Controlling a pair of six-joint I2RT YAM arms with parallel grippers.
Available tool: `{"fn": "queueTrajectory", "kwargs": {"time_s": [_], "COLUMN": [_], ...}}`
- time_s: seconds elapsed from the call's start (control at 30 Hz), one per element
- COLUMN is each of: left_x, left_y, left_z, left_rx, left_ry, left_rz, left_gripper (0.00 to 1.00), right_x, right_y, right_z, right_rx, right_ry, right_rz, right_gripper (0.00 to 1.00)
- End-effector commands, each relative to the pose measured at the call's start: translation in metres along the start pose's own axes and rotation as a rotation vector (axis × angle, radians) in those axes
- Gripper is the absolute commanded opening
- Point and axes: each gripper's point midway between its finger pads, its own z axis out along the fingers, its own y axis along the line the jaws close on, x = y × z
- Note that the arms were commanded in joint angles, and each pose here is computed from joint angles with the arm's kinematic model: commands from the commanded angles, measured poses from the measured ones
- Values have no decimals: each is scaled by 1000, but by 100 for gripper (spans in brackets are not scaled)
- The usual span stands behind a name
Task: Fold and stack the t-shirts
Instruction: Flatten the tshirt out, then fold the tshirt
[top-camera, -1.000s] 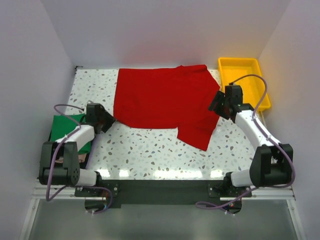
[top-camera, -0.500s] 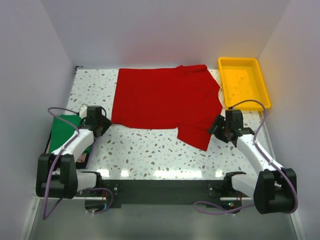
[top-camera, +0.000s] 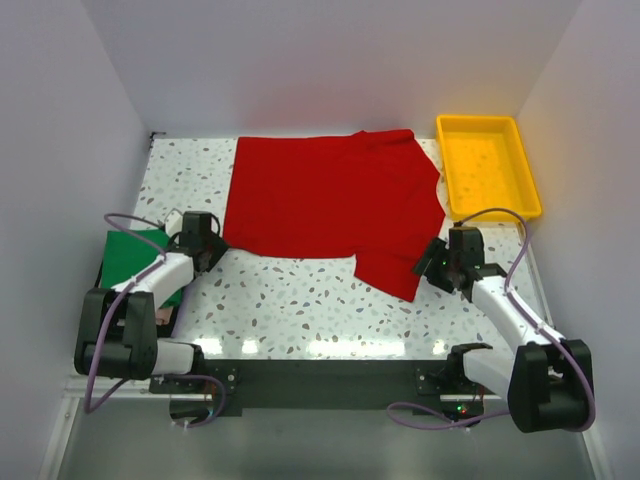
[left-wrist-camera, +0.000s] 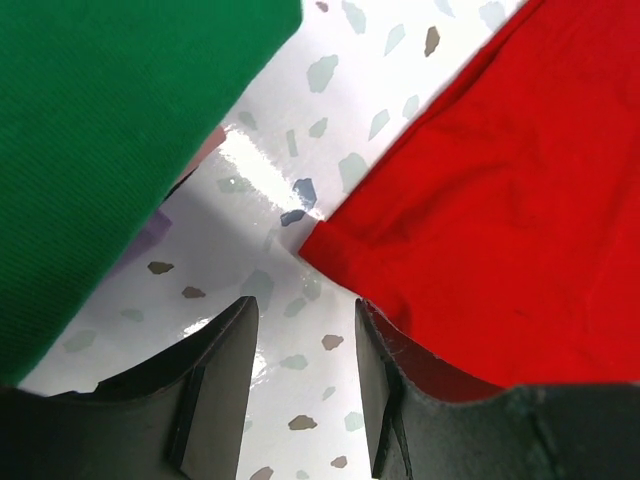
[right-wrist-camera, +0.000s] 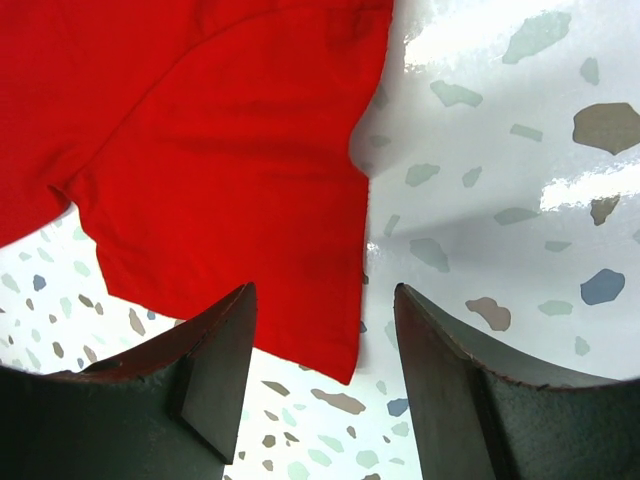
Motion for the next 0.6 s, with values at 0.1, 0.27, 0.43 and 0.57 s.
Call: {"fn": "queueTrajectory", "kwargs": {"time_s": [0.1,0.27,0.43,0.57], "left_x": [-35,-34,-22,-19], "left_y": [-33,-24,-20,-20], "left_z": [2,13,23,23], "left_rx": [45,-52,-79,-95], "left_ry": [-105,-90,-55,-53], "left_rz": [-47,-28,-5,18], "left_gripper": [49,47,44,38], "right_x": [0,-1,0,2], "right_y": [8,9,10,9], "right_z": [5,9,12,14], "right_rx": [-44,-45,-48,-46], "right_ry": [-8,-2,8,18], "right_rz": [8,5,8,3], "right_gripper": [60,60,60,60]}}
